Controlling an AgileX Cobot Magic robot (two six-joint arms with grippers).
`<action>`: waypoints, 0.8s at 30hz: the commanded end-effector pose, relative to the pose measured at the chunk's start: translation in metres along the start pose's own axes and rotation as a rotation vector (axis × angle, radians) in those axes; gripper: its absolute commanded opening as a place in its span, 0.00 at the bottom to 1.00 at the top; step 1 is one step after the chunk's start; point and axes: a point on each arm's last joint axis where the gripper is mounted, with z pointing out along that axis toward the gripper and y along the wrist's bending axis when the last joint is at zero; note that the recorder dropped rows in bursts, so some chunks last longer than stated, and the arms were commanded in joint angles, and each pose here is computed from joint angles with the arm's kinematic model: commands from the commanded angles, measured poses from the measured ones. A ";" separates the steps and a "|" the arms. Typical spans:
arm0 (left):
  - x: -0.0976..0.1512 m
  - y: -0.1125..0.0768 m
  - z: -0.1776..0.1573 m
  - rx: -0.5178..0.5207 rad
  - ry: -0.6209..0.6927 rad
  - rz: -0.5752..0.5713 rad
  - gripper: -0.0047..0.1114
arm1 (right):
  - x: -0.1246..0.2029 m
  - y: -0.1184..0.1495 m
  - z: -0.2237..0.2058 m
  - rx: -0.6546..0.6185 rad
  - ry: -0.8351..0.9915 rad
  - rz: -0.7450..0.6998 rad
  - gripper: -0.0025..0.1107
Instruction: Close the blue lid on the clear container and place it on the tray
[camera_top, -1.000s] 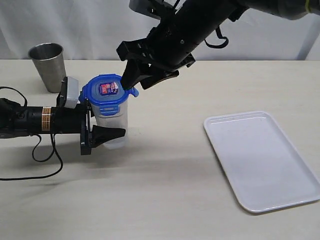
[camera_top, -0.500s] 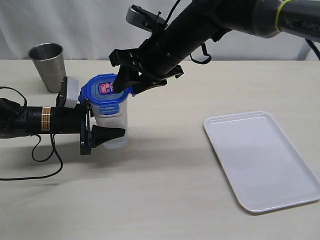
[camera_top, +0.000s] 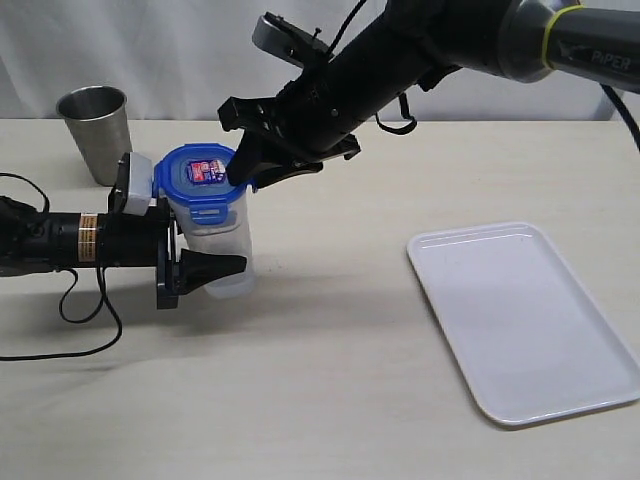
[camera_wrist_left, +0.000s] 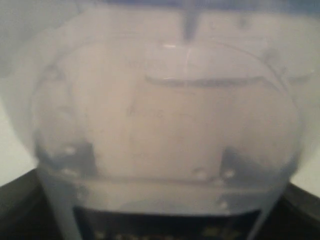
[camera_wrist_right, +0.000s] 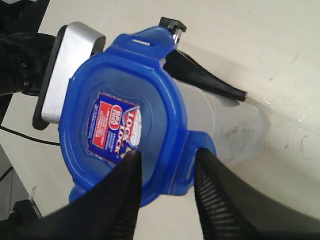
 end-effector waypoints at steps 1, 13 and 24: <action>0.003 -0.002 0.003 0.018 0.043 0.019 0.04 | 0.007 -0.002 0.017 -0.017 0.063 -0.007 0.31; 0.003 -0.002 0.003 0.018 0.043 0.000 0.04 | 0.018 -0.014 0.040 -0.067 0.176 0.018 0.31; 0.000 -0.009 0.016 0.057 0.042 0.010 0.04 | 0.022 -0.015 0.046 -0.108 0.206 0.012 0.24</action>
